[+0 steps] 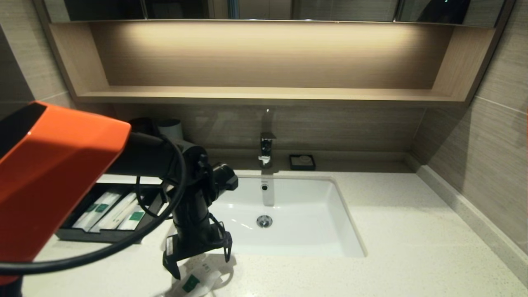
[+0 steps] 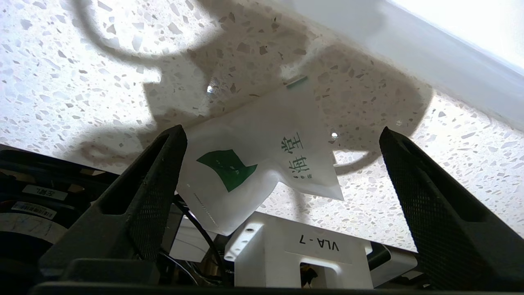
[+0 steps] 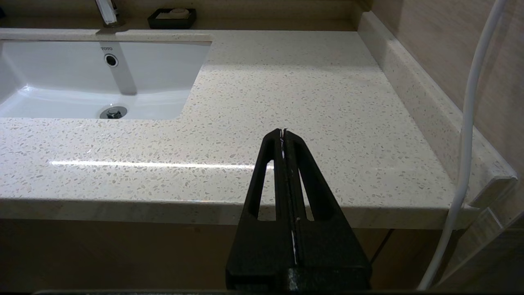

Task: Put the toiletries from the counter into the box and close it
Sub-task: Pick up the bathroom toiletry

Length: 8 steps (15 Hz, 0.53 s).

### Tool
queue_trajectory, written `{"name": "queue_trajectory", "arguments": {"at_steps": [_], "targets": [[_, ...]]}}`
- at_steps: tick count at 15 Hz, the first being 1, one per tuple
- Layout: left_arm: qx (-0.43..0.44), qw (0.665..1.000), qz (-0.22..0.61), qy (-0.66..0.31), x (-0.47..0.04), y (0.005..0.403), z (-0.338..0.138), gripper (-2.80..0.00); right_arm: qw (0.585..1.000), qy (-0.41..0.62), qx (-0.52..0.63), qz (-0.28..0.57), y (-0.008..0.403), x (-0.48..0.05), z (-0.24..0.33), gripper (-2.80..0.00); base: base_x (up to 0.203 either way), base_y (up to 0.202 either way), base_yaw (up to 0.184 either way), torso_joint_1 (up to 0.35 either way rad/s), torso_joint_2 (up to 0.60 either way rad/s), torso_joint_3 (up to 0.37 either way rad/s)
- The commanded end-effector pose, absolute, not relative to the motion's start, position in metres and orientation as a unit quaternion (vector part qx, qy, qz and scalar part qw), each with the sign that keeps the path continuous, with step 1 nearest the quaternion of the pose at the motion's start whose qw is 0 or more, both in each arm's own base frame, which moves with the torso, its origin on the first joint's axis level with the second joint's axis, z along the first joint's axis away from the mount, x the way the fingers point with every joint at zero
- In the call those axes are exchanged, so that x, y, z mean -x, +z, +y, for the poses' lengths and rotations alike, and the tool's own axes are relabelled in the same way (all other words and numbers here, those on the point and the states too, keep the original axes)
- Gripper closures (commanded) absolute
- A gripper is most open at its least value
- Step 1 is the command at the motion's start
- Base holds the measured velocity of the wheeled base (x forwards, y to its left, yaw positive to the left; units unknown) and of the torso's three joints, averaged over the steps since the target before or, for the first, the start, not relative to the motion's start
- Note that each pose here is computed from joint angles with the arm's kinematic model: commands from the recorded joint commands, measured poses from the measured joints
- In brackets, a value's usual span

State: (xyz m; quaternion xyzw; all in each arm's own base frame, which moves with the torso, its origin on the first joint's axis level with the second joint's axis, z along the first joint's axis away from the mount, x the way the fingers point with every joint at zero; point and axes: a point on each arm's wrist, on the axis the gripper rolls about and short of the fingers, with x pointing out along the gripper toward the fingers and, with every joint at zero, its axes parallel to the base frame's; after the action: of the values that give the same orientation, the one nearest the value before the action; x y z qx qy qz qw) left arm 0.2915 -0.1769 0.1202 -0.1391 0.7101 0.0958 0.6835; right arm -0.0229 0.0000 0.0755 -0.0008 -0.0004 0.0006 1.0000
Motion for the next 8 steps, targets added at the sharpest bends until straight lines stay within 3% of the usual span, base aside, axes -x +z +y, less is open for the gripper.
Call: {"name": "queue_trajectory", "arguments": {"at_steps": [1,8], "targets": [[0.141,0.684,0.71,0.097,-0.2898,0.1231,-0.1761,-2.8,1.0,0.001,0.001,0.001,0.0751,0.0227,0.0,0.0,0.0,0.0,0.0,0.0,0.0,0.0],[0.141,0.68,0.713,0.098,-0.2886,0.1221,-0.1755,-2.8,1.0,0.001,0.001,0.001,0.0751,0.0227,0.0,0.0,0.0,0.0,0.0,0.0,0.0,0.0]]}}
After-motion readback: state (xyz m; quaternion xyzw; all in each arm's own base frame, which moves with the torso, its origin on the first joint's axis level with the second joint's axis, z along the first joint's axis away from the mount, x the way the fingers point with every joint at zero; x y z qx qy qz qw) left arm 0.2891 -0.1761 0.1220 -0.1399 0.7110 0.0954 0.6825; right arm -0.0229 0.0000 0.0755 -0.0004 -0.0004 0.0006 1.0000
